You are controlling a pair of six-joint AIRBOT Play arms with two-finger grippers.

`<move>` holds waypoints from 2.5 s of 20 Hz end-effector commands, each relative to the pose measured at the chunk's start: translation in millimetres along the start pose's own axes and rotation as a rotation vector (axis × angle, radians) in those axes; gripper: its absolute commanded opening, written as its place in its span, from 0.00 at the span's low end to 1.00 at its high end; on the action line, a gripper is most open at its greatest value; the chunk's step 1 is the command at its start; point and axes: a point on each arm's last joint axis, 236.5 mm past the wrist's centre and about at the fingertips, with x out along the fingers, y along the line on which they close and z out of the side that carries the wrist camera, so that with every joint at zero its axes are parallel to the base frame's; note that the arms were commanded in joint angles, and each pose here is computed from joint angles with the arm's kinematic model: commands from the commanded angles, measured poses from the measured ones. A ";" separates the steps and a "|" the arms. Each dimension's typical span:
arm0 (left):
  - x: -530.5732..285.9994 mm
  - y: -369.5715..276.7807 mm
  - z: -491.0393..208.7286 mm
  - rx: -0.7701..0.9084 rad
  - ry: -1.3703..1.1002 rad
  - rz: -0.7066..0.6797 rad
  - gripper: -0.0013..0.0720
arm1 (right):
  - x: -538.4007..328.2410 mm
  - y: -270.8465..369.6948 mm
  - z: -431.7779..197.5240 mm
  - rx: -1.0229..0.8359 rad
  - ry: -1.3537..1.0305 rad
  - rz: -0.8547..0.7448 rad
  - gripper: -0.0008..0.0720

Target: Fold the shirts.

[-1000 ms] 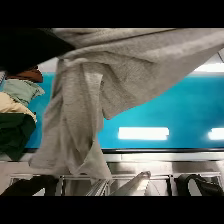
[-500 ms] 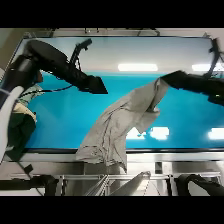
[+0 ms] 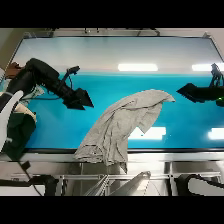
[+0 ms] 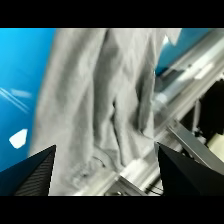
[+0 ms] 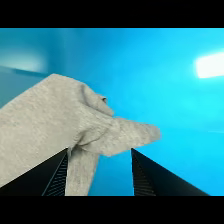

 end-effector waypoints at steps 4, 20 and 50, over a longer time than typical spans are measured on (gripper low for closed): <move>86.1 -18.4 -119.5 -0.201 0.060 -0.086 0.97 | 23.5 -39.0 -22.7 0.131 0.096 -0.012 0.61; 204.4 -39.7 -137.7 -0.173 0.247 -0.035 0.55 | 84.9 2.2 -64.7 0.103 0.233 0.054 0.60; -55.4 -82.4 -12.9 0.083 -0.413 -0.173 0.04 | 48.4 121.3 -2.8 0.049 0.151 0.490 0.03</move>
